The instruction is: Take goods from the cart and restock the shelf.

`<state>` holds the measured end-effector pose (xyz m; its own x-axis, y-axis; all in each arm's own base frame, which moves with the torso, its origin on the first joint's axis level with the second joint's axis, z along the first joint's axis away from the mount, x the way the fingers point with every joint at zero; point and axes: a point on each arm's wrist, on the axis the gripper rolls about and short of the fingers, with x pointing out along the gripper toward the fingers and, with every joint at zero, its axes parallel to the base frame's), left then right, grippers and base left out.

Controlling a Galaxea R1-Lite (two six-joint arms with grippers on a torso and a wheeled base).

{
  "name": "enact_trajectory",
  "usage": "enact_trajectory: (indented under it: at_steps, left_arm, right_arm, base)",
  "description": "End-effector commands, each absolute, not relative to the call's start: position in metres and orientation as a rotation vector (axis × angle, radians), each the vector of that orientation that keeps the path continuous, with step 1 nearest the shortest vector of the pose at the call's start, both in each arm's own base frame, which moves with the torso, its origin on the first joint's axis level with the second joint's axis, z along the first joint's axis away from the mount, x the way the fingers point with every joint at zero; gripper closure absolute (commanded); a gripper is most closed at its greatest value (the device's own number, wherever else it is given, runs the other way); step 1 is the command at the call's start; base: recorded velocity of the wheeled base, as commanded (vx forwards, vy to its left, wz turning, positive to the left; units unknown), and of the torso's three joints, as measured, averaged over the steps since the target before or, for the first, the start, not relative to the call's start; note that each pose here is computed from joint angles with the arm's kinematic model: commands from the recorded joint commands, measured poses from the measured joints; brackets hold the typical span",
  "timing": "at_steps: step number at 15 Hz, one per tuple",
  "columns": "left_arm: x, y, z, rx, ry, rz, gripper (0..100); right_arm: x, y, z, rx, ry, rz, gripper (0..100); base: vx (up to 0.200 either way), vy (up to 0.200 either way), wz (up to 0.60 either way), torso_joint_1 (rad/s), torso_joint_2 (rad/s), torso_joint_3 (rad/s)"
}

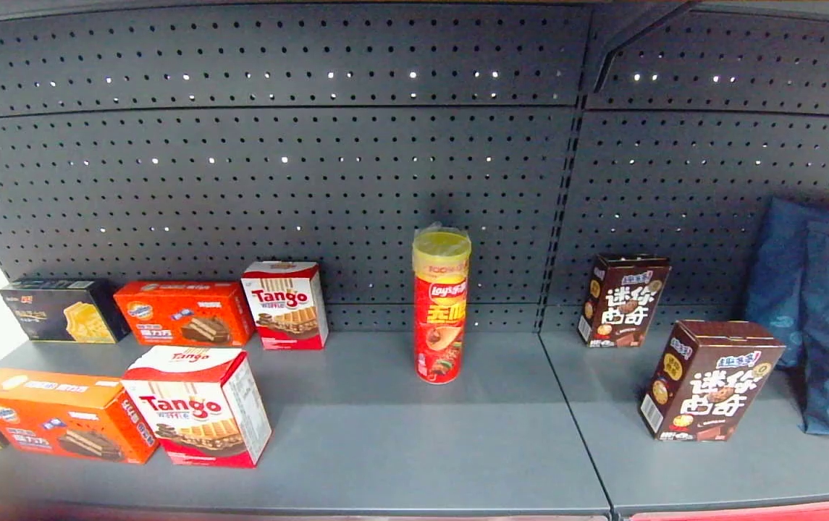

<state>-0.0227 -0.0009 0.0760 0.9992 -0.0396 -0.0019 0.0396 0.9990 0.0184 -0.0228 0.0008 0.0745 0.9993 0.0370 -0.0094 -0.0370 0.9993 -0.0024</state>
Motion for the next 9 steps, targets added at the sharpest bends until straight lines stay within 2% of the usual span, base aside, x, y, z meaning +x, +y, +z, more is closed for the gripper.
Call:
enact_trajectory:
  at_steps: [1, 6, 9]
  left_arm:
    - [-0.0226, -0.0009, 0.0760, 0.018, 0.003, -0.038, 0]
    - [-0.0226, -0.0009, 0.0760, 0.018, 0.003, -0.038, 0]
    - [-0.0226, -0.0010, 0.0760, 0.020, 0.003, -0.041, 0]
  right_arm:
    - [-0.0227, 0.0008, 0.0746, -0.003, 0.011, 0.037, 0]
    - [-0.0227, 0.0008, 0.0746, -0.006, 0.011, 0.035, 0]
    - [-0.0227, 0.0008, 0.0746, -0.007, 0.011, 0.034, 0]
  base:
    - [0.000, 0.000, 0.00, 0.000, 0.00, 0.000]
    - [0.000, 0.000, 0.00, 0.000, 0.00, 0.000]
    - [0.000, 0.000, 0.60, 0.002, 0.00, 0.001]
